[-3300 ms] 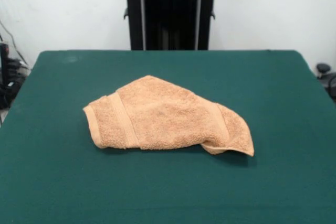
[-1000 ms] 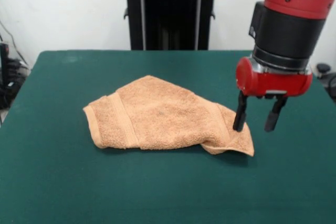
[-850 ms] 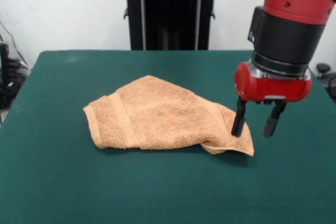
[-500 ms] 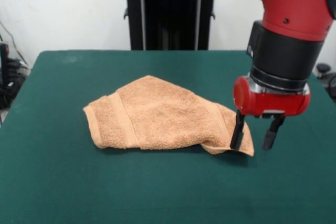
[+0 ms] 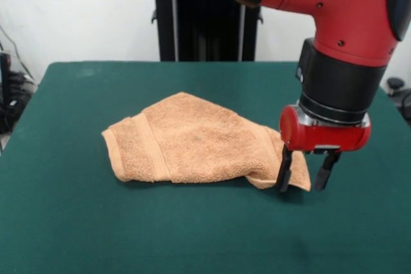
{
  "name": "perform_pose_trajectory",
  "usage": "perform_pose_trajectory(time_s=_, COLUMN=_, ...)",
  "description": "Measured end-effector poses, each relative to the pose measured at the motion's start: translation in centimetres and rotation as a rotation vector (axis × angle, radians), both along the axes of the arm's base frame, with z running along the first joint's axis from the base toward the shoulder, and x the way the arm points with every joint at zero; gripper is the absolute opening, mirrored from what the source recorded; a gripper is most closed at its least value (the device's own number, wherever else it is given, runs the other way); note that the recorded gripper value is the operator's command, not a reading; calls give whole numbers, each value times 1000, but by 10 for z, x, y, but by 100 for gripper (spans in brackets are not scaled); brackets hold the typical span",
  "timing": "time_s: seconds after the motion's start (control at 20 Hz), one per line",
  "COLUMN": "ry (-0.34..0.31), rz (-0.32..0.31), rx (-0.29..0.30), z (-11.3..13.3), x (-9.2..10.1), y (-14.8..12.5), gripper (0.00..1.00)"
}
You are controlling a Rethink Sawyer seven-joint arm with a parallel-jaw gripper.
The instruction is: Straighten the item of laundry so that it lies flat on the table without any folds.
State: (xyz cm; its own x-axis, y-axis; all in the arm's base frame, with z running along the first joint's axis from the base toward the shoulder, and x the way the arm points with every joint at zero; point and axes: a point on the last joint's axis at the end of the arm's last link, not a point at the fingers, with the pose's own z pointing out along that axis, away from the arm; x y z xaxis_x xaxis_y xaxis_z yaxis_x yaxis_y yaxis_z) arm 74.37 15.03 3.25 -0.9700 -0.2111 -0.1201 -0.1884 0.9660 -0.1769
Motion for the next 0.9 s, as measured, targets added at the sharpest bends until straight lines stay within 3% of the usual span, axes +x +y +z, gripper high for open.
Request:
perform_pose_trajectory(time_s=0.5, ry=6, rz=-8, rx=2, z=8, x=-6, y=-3, gripper=100)
perform_pose_trajectory(time_s=0.9, ry=-20, rz=-12, rx=9, z=47, x=-10, y=1, gripper=100)
